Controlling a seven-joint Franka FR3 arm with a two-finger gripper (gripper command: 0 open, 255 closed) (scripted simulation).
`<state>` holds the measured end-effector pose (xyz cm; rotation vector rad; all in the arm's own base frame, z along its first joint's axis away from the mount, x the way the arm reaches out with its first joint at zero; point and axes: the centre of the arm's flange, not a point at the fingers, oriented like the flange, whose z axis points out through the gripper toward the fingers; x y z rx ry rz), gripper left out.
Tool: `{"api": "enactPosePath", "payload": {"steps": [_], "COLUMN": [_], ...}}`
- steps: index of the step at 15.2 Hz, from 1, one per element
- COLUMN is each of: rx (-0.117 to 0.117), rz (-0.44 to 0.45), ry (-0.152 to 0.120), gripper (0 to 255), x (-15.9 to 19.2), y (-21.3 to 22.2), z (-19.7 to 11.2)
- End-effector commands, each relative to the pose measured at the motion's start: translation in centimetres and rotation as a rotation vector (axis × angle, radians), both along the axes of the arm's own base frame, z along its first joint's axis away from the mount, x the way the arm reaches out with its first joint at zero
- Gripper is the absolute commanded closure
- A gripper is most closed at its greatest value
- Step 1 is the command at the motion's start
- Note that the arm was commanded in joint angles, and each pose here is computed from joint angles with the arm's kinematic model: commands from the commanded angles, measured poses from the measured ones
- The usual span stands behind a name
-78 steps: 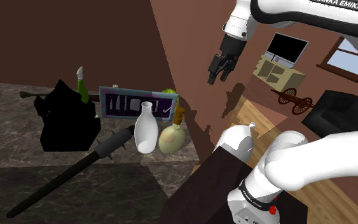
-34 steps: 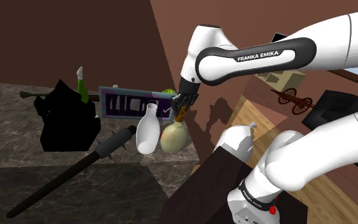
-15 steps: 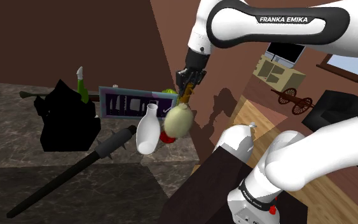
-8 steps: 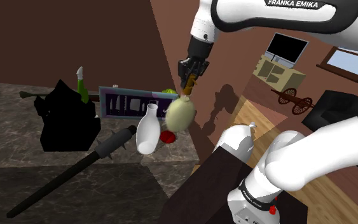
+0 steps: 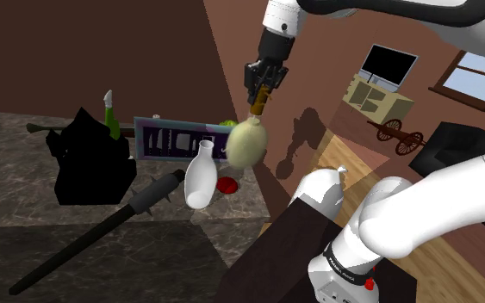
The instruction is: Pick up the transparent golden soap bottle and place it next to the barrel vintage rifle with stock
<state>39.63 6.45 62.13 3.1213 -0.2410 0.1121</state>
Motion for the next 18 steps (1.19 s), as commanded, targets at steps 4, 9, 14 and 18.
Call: {"api": "enactPosePath", "payload": {"steps": [4, 9, 14, 18], "rx": [0.000, 0.000, 0.000, 0.000], "rz": [0.000, 0.000, 0.000, 0.000], "ry": [0.000, 0.000, 0.000, 0.000], "gripper": [255, 255, 255, 255], "x": [0.0, 0.0, 0.0, 0.0], "y": [-0.2, -0.2, -0.2, -0.2], "z": [2.7, 5.3, 7.9, 10.1]}}
